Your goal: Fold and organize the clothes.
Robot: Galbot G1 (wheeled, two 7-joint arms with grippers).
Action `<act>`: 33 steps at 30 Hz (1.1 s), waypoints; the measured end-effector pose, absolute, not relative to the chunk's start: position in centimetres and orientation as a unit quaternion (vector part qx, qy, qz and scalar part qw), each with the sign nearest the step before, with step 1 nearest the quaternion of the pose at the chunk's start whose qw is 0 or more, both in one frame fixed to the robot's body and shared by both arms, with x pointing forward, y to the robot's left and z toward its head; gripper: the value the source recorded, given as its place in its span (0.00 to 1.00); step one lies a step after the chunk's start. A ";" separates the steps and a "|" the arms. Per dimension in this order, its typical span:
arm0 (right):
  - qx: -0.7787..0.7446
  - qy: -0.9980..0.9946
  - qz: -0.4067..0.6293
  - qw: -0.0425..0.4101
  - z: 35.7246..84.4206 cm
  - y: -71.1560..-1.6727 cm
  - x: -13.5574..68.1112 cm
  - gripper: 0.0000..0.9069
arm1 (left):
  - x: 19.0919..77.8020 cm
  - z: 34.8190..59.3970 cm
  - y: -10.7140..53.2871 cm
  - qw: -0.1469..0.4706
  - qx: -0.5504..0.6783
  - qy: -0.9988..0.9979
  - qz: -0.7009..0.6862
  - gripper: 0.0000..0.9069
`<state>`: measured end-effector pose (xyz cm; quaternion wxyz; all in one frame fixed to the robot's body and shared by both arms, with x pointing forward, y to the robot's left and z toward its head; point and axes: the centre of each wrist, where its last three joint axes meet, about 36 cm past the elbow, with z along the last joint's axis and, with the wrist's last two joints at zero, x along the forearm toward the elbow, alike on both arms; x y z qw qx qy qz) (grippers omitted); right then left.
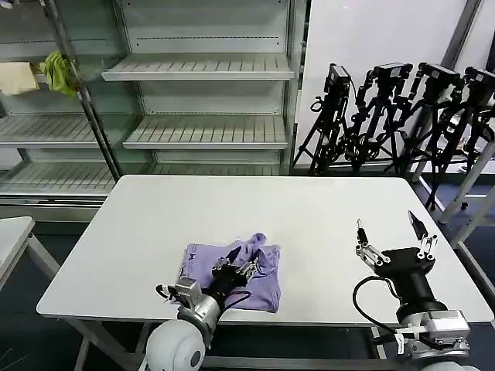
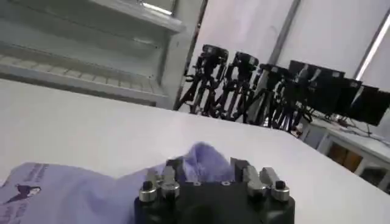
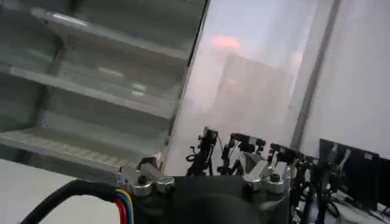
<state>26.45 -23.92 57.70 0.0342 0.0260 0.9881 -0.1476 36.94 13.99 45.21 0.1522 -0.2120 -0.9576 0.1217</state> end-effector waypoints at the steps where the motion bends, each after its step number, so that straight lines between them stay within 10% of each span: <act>1: 0.025 0.988 -0.148 0.035 57.7 -23.9 26.5 1.00 | 36.8 45.3 14.0 0.152 -0.212 -0.958 0.122 1.00; 18: 0.008 0.988 -0.146 0.044 57.9 -23.4 26.7 1.00 | 35.8 47.7 18.7 0.118 -0.156 -0.976 0.099 1.00; 33: -0.011 0.988 -0.140 0.061 58.5 -23.3 27.2 1.00 | 35.7 44.8 22.7 0.161 -0.066 -0.979 0.107 1.00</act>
